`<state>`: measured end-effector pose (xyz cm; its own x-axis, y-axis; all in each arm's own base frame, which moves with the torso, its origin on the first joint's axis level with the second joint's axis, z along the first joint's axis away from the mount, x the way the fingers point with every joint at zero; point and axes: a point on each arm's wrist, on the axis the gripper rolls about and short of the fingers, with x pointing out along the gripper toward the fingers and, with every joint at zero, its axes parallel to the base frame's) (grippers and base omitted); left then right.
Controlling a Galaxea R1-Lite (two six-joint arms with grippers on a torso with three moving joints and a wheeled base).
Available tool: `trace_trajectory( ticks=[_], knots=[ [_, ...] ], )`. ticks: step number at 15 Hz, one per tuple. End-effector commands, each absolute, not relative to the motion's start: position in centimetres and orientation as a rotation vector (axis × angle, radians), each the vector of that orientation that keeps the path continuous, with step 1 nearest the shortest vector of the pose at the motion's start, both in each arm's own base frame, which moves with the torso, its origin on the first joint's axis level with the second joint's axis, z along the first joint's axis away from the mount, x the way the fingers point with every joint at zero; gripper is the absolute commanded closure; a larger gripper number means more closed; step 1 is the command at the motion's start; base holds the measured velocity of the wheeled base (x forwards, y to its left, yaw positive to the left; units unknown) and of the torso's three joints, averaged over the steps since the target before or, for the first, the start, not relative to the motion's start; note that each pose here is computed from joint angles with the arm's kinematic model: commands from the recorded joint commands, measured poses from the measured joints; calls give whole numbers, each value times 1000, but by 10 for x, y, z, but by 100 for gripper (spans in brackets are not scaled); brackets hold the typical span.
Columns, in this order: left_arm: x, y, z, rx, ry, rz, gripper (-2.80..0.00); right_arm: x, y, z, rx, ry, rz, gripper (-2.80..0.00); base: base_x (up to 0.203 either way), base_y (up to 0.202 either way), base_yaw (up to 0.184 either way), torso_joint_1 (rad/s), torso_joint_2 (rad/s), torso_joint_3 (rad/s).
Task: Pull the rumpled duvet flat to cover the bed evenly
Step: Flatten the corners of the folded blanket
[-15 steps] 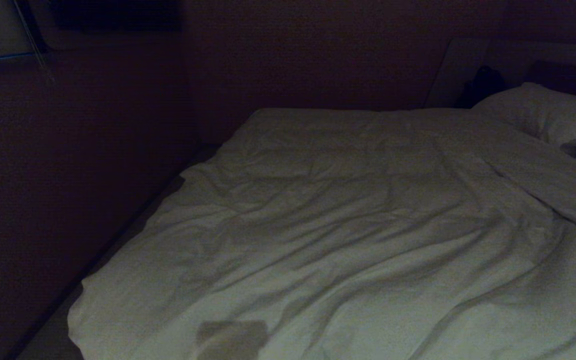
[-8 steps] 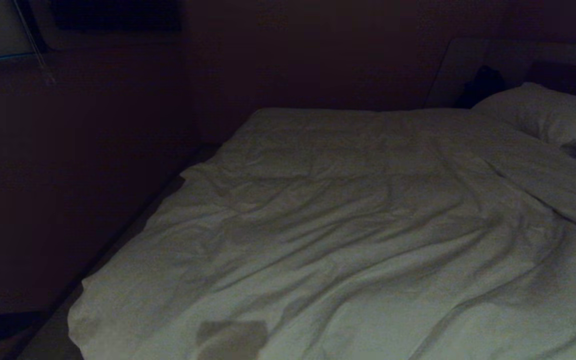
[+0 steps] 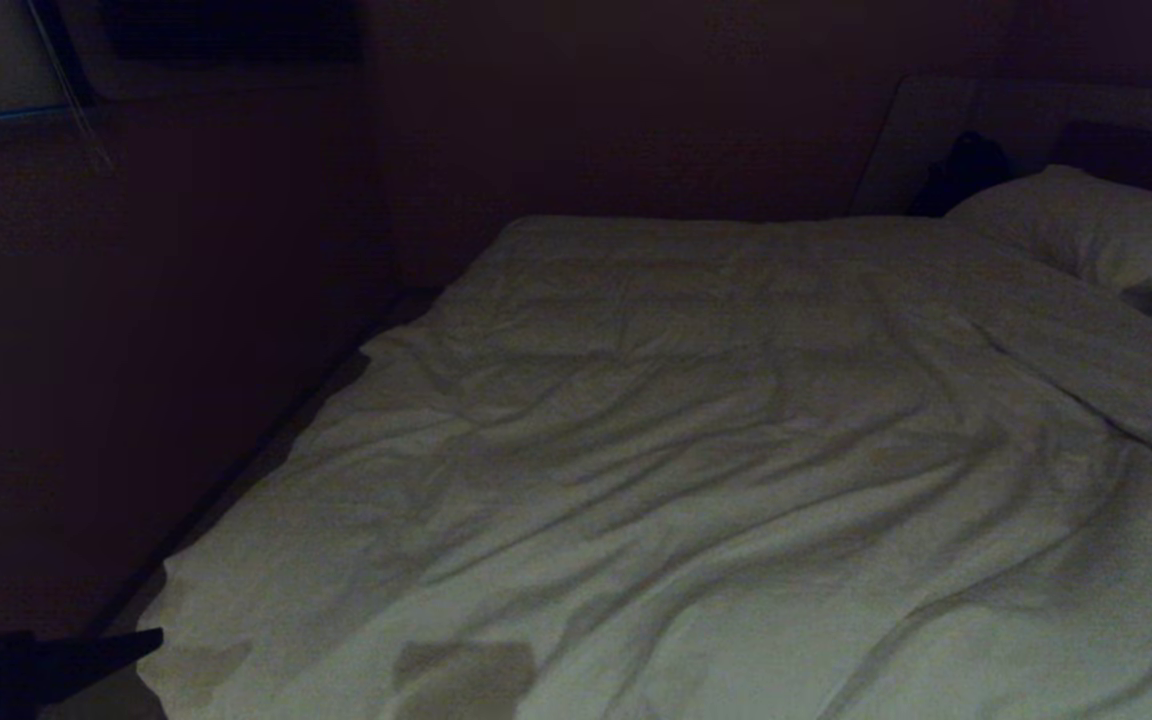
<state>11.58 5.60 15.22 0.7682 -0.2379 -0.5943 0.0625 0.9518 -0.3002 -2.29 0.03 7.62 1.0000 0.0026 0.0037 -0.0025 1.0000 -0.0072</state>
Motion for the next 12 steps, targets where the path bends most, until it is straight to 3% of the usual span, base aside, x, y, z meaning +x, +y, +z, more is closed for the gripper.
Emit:
trace_trajectory(
  ticks=[1,12],
  knots=[
    [113,52,149,-287,677,-196,0,-23,0,76,-8,-3,3,0,0,0,0,0,0,0],
    [75,29,125,-242,631,-231,0,-23,0,76,-8,-3,3,0,0,0,0,0,0,0]
  ],
)
